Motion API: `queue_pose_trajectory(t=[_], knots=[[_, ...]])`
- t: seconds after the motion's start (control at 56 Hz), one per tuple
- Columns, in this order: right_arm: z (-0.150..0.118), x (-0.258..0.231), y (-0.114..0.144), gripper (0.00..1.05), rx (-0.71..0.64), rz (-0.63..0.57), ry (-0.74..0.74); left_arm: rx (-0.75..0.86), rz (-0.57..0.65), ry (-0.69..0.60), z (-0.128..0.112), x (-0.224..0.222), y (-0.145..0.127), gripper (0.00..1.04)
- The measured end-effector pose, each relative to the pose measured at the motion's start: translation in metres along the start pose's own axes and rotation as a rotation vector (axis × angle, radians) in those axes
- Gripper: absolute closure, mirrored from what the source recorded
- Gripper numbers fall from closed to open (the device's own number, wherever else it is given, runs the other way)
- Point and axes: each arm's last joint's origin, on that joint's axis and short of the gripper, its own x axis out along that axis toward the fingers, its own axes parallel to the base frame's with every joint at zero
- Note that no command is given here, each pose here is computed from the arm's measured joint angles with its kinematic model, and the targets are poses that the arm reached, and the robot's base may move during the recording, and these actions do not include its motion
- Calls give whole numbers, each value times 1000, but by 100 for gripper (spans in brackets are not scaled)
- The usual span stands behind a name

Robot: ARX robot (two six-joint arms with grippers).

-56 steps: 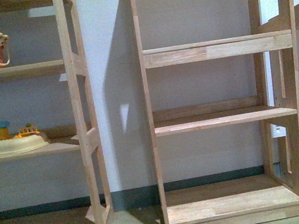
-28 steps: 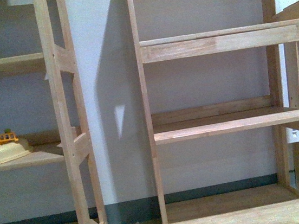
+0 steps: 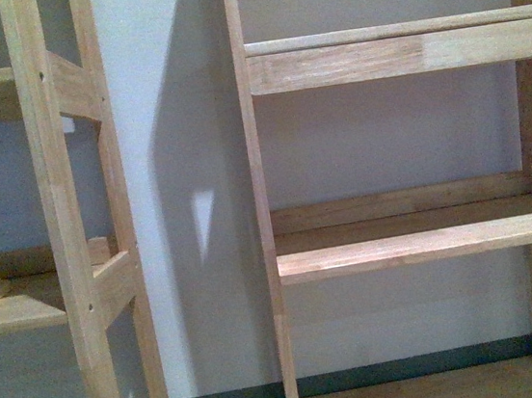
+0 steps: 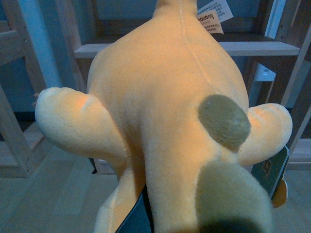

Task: Put away toys

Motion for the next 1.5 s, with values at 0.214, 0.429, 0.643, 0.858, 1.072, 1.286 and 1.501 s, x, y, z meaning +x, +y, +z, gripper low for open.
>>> queue_pose_trajectory(t=[0.214,0.429,0.643,0.858,1.072,1.286,1.501], knots=[[0,0,0,98,0,0,0,0,0,0,0,0,0,6],[0,0,0,98,0,0,0,0,0,0,0,0,0,6],[0,0,0,98,0,0,0,0,0,0,0,0,0,6],[0,0,0,98,0,0,1,0,0,0,0,0,0,6],[-1,0,0,98,7,-10,11,0,0,0,0,0,0,6],[10,3,7,98,59,-233,98,0,0,0,0,0,0,6],[118,3,31,98,31,-240,-155,0,0,0,0,0,0,6]])
